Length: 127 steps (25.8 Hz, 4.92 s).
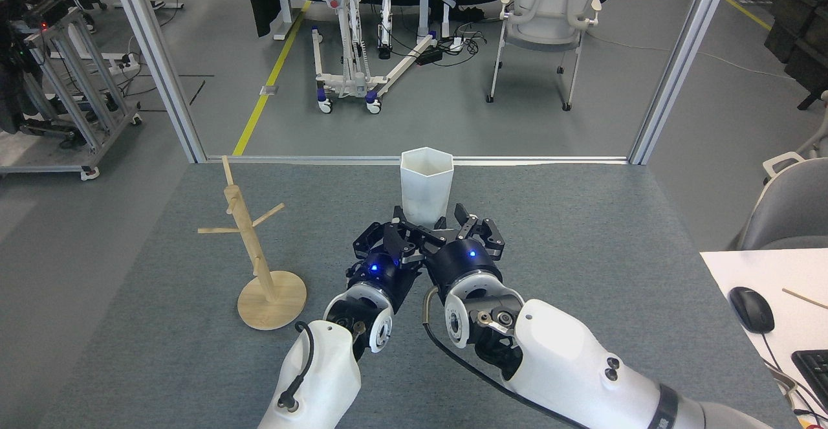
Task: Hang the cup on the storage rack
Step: 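Grasp the cup with the left gripper and release the right gripper, then withdraw the right gripper and carry the cup toward the wooden stand, then move the cup with the left gripper beside the stand's peg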
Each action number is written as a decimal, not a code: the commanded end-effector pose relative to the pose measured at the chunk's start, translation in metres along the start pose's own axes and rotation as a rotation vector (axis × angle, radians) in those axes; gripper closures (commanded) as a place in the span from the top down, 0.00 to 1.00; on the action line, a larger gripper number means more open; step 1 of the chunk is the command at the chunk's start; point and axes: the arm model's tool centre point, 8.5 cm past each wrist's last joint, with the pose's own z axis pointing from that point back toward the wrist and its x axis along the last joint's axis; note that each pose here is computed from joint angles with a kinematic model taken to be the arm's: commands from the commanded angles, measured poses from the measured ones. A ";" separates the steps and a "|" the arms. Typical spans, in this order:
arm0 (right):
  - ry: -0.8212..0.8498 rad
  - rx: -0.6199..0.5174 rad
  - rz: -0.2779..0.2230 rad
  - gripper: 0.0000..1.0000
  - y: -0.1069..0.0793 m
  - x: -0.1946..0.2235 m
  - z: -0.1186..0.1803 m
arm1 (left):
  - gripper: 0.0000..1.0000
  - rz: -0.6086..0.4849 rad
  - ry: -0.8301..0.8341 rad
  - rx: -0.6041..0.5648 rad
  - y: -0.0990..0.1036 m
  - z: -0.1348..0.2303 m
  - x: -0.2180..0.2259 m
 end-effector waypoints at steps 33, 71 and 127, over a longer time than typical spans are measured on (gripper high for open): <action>-0.048 -0.209 0.001 0.98 -0.047 -0.022 0.002 | 0.27 -0.026 -0.027 0.171 0.019 0.012 0.006; 0.276 -0.335 0.143 0.99 0.063 -0.318 0.082 | 0.06 -0.384 0.181 0.513 0.009 0.169 -0.072; 0.286 -0.312 0.277 0.99 0.122 -0.231 0.131 | 0.00 -0.291 0.043 0.442 -0.048 0.211 -0.201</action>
